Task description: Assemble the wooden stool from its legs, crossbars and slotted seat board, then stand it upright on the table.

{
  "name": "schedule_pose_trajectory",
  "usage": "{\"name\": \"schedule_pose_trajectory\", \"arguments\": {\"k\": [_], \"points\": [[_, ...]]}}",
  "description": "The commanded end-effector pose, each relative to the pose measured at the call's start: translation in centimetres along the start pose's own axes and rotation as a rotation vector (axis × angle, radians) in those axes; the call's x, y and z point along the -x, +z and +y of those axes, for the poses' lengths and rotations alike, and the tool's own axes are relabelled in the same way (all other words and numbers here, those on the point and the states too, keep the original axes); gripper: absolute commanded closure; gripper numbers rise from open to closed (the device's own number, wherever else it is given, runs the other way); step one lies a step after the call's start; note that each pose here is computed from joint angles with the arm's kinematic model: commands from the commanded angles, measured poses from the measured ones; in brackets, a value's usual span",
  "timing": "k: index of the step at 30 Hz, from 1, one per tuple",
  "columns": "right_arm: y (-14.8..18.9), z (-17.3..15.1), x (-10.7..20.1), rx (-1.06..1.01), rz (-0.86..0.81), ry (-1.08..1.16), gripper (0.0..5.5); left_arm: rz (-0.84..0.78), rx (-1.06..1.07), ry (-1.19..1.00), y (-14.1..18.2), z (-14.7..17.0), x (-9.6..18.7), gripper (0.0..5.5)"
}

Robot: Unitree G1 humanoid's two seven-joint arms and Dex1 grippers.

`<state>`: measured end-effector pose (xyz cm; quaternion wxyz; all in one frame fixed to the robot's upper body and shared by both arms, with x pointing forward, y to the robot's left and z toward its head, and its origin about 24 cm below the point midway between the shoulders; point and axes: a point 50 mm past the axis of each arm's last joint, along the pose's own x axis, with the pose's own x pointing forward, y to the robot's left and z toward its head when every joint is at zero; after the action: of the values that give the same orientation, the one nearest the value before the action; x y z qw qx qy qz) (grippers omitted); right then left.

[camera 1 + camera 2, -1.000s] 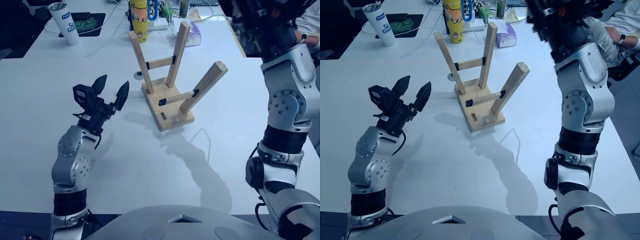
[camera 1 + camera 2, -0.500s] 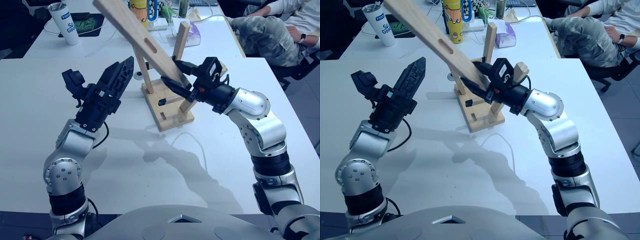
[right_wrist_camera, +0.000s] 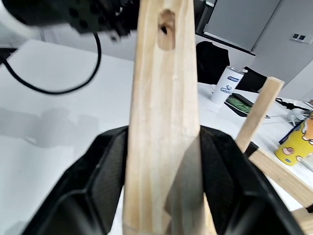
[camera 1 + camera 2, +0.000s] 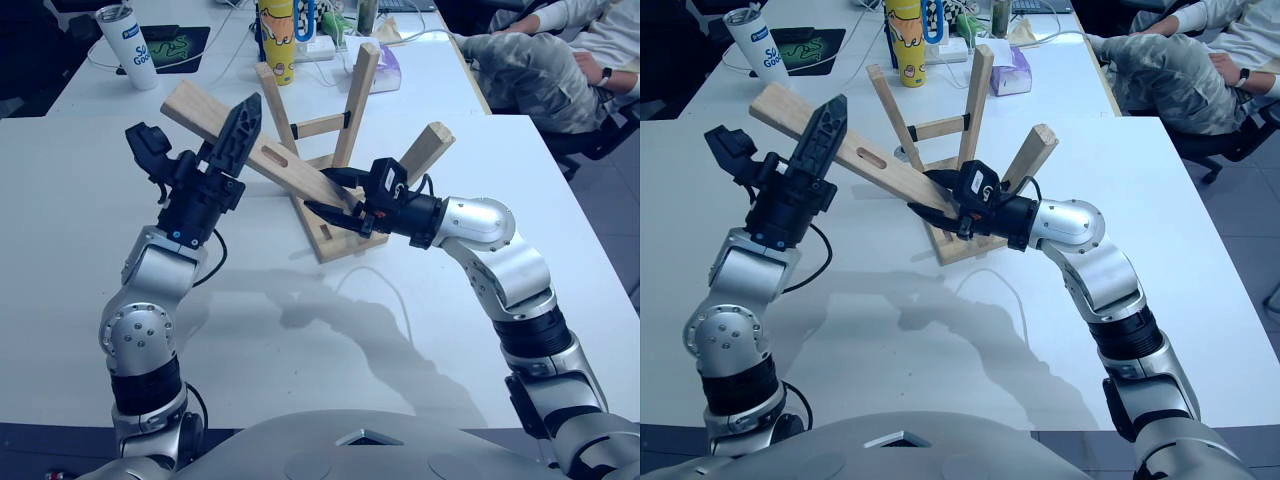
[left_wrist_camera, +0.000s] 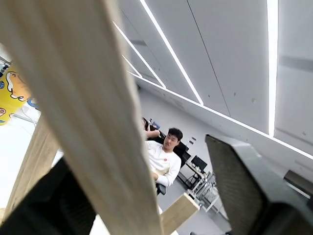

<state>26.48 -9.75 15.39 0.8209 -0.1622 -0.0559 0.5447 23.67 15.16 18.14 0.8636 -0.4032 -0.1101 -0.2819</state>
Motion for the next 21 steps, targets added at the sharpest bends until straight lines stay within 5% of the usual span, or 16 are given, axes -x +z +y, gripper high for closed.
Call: {"name": "schedule_pose_trajectory", "arguments": {"k": [1,11,21], "points": [[-0.4,-1.0,-0.1,0.079,0.013,-0.090,3.42,-0.040,0.016,-0.004,0.8,-0.2,-0.4,2.93],[-0.8,-0.9,-0.2,0.159,0.008,-0.119,3.44,-0.035,0.006,0.026,0.8,0.3,-0.2,4.38],[-0.4,-0.7,-0.1,0.118,-0.017,-0.102,3.44,-0.050,-0.040,0.058,1.7,1.0,0.0,4.42]]}}
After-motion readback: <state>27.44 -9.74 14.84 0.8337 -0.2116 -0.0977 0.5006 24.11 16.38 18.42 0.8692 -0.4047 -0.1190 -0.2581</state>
